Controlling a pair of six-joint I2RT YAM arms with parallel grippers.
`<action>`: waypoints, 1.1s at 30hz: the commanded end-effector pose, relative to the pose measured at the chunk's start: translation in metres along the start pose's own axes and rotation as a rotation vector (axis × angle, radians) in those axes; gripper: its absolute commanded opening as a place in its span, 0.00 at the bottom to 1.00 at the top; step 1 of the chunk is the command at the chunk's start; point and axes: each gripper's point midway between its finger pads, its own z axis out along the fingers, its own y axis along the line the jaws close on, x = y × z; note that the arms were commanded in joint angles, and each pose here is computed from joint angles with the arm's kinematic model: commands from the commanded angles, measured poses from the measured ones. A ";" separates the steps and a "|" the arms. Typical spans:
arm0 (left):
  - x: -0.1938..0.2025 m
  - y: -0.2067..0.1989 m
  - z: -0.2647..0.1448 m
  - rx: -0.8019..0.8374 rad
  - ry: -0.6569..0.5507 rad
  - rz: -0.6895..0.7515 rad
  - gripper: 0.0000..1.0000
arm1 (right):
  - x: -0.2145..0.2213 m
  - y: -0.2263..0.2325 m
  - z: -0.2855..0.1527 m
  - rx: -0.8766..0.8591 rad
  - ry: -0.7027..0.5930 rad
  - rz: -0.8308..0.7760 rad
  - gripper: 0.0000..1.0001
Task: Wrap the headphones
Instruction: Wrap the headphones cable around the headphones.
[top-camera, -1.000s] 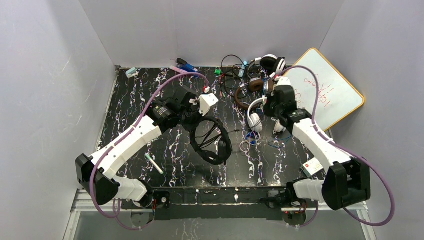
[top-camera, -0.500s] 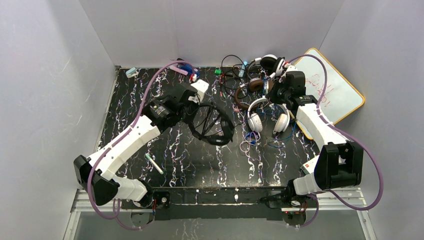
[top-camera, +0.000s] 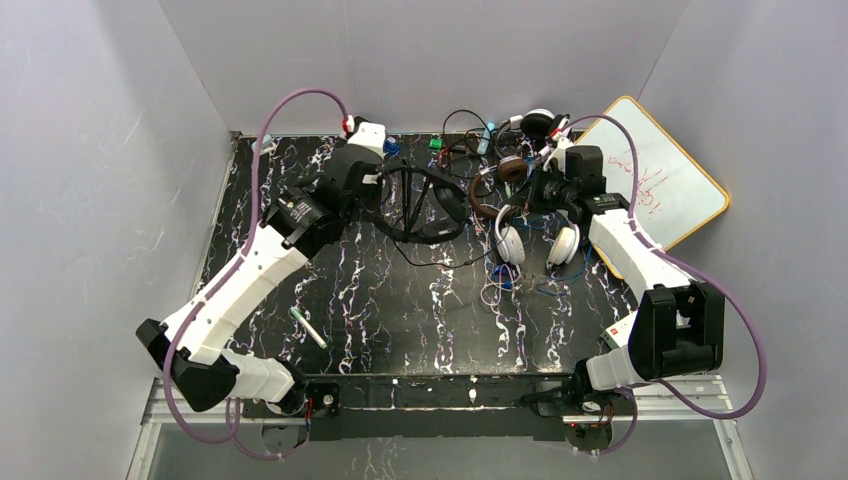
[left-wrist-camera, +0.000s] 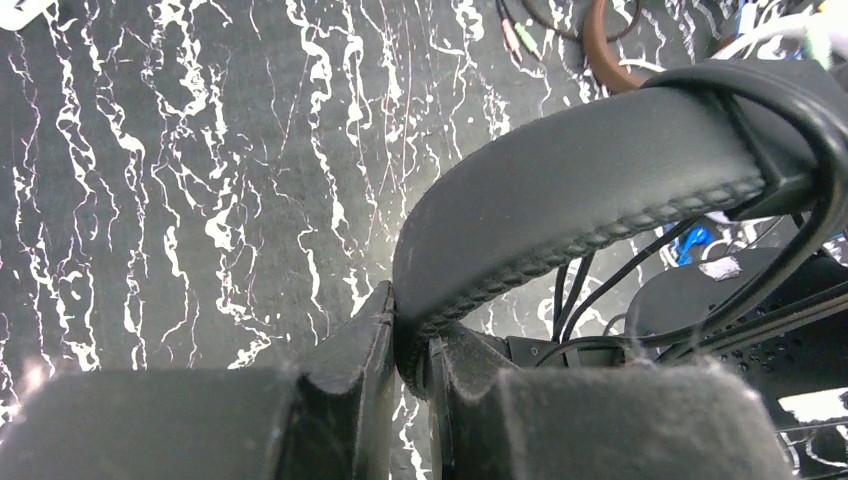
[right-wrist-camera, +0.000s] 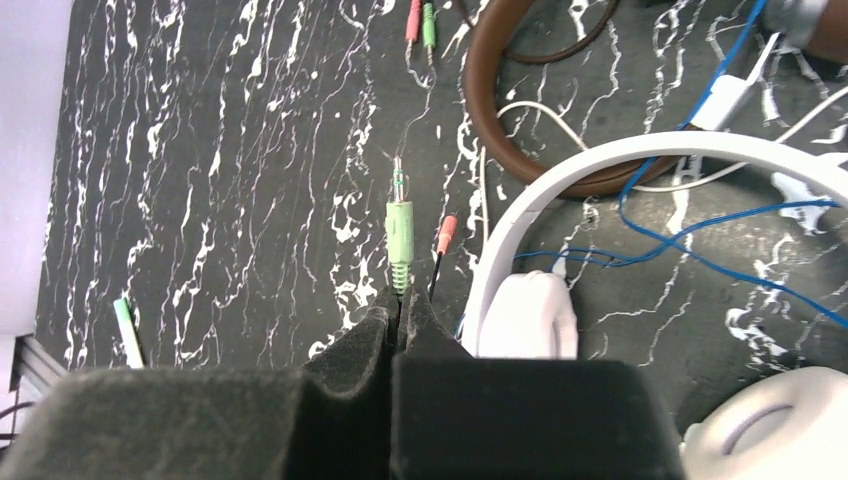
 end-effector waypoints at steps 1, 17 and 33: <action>-0.033 0.010 -0.029 -0.011 -0.093 -0.111 0.00 | 0.000 0.011 0.000 -0.046 -0.020 -0.003 0.01; 0.027 -0.062 -0.047 0.473 0.110 0.082 0.00 | -0.083 -0.028 0.033 0.109 -0.111 0.011 0.01; 0.105 -0.028 -0.010 0.323 0.301 0.317 0.00 | -0.164 0.032 0.014 -0.061 -0.209 -0.044 0.01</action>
